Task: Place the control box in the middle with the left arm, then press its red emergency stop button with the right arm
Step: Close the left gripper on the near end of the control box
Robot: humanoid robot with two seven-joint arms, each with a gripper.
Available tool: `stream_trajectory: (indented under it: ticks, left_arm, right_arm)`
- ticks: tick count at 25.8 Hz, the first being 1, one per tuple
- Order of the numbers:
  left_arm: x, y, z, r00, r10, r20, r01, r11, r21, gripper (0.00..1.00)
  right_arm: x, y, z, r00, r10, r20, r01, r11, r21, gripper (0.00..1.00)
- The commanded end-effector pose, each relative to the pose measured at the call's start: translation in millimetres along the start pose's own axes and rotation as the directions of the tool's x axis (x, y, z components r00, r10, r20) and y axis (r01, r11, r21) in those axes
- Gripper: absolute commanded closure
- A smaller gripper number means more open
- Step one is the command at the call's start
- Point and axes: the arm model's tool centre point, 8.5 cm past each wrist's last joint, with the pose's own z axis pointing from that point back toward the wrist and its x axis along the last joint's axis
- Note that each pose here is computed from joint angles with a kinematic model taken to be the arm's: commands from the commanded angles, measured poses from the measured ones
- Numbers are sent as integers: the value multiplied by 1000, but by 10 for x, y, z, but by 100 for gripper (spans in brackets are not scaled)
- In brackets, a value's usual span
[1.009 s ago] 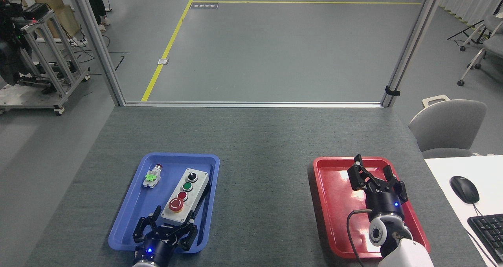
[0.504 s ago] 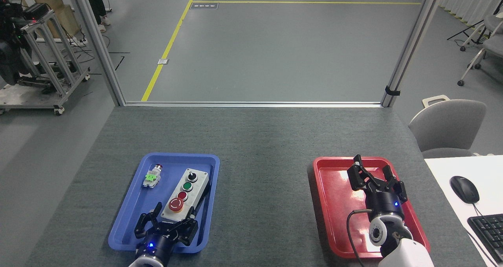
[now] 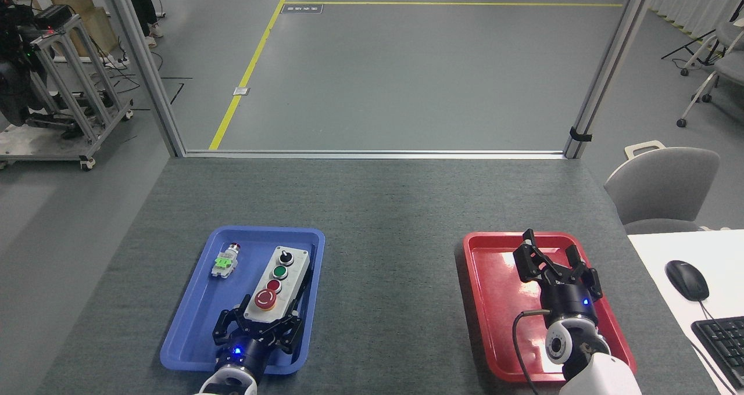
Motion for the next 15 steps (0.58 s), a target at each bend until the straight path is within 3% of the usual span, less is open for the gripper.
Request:
stream_trajectory:
  ticks: [1,4,7,10,13,15]
  left_arm:
    - [8,11,-16,1000,0,-2,0,1000,2,2]
    - [-19,88,-75,1000,-7,-16,7,1000,17,7]
    - [-58,79,-95,1000,-13,-21,14,1000,8,23]
    - [-92,108,-109,1000,-29,-11,29,1000,13,52]
    - [-89,91,-98,1000,-31,-2,31,999,8,73]
    - [-72,92,-84,1000,-26,8,26,1000,11,99]
  right_arm:
    - [9,1,0,1000,-2,0,2,1000,-2,0]
    - [9,1,0,1000,-2,0,2,1000,-2,0]
    - [5,-2,0,1000,-1,-1,1,1000,-3,0]
    - [-1,-4,-1,1000,1,-1,-1,1000,-2,0]
    - [-9,-15,-6,1000,3,-7,-3,1000,-5,0]
    - [-4,-10,-6,1000,1,-6,-1,1000,-3,0]
